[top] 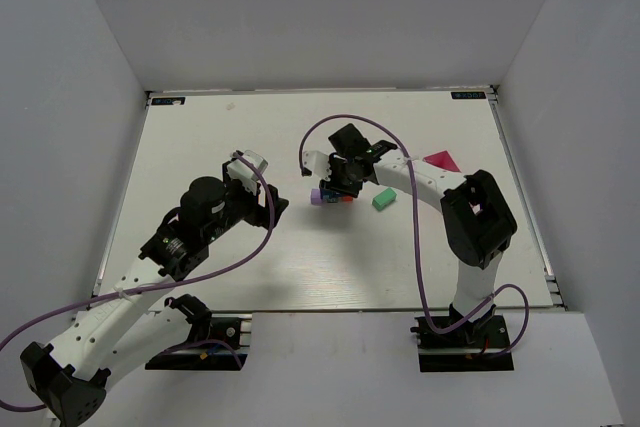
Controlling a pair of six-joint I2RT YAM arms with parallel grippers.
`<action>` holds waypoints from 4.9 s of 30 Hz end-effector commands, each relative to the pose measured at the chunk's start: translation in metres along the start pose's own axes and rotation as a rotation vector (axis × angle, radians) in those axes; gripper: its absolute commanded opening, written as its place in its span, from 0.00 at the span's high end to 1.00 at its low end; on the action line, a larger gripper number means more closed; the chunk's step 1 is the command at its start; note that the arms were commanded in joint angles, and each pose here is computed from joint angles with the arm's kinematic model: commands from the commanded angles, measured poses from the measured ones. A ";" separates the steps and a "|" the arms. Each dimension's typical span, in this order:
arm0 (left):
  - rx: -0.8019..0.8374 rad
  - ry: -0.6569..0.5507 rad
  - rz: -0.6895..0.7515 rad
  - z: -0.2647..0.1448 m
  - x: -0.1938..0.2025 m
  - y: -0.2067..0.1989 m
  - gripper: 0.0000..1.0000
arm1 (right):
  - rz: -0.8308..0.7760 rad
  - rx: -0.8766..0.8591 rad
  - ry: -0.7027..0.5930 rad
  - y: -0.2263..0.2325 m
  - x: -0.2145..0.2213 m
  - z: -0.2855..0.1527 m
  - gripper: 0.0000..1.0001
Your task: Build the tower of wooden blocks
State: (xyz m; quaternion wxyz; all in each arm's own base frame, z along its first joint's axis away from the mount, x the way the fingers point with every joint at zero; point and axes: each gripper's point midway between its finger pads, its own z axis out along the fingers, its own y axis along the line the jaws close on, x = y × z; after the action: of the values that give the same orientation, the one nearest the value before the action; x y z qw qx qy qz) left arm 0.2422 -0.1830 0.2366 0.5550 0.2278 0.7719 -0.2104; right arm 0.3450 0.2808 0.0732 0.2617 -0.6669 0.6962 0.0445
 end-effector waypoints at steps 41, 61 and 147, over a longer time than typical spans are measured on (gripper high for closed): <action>-0.014 -0.036 0.002 -0.006 -0.014 0.003 0.12 | -0.012 0.061 -0.049 -0.011 -0.014 -0.018 0.10; 0.035 0.039 -0.018 0.019 -0.006 -0.006 0.84 | 0.120 0.291 -0.225 -0.040 0.031 -0.107 0.51; 0.024 0.074 0.009 0.020 0.009 -0.003 0.18 | -0.543 -0.234 -0.110 -0.008 0.113 -0.018 0.68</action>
State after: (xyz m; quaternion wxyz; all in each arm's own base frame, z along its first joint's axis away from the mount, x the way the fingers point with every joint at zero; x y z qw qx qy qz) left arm 0.2535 -0.1983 0.2151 0.5134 0.2474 0.7947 -0.2089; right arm 0.3454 0.1683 0.0328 0.2161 -0.8510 0.4701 0.0899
